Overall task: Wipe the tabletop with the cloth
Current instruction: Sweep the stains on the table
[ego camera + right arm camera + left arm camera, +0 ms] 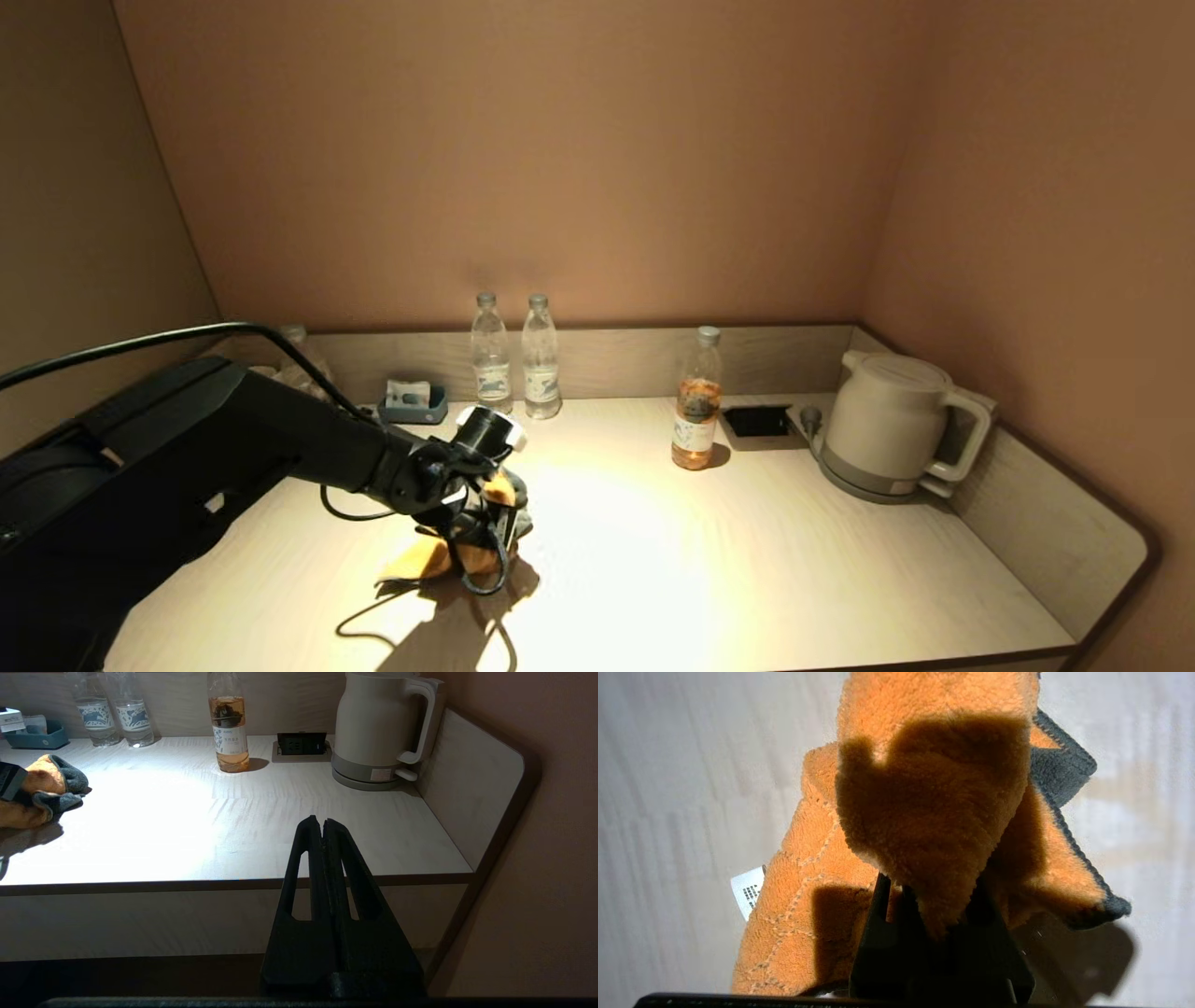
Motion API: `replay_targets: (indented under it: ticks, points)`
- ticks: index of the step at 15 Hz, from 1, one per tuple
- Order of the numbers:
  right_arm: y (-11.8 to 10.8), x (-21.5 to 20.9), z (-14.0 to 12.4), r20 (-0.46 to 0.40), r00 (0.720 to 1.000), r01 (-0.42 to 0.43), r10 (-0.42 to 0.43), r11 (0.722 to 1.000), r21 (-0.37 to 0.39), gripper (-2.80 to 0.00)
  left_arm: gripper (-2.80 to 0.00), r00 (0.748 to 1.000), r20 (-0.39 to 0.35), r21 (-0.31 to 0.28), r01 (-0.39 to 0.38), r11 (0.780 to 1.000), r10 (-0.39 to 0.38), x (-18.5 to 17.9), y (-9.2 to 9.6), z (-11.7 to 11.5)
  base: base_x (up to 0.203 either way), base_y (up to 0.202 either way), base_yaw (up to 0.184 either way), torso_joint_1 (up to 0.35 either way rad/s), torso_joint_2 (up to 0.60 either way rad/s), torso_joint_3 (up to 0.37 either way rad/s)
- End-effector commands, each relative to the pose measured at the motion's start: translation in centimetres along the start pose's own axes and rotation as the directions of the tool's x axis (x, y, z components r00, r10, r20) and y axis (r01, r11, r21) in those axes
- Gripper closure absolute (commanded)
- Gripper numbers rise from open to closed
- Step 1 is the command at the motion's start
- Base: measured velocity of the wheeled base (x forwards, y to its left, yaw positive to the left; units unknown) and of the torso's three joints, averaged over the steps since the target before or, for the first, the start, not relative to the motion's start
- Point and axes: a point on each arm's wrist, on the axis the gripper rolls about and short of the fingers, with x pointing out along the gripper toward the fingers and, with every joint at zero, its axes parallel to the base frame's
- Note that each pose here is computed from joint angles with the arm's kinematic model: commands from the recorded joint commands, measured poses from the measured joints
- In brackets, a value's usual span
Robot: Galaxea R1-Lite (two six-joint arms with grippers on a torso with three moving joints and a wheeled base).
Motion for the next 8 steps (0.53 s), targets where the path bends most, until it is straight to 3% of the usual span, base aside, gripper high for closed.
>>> replay_targets:
  ticks: [1,5,8]
  points:
    - [0.0,0.0,0.0,0.0,1.0,0.0,0.0,1.0,0.0,0.0,0.0,0.999,0.019,-0.011,0.038,0.999,-0.038,-3.8,-1.6,-1.1,0.0,0.0,0.0,0.0,0.0,0.0]
    - [0.0,0.0,0.0,0.0,1.0,0.0,0.0,1.0,0.0,0.0,0.0,0.997,0.017,-0.005,0.076,0.997,-0.076,-5.8,-3.9,-2.6,0.0,0.0,0.0,0.0,0.0,0.0]
    - [0.0,0.0,0.0,0.0,1.0,-0.001,0.001,1.0,0.0,0.0,0.0,0.996,0.014,0.01,0.092,0.996,-0.092,-5.2,-5.3,-3.0,0.0,0.0,0.0,0.0,0.0,0.0]
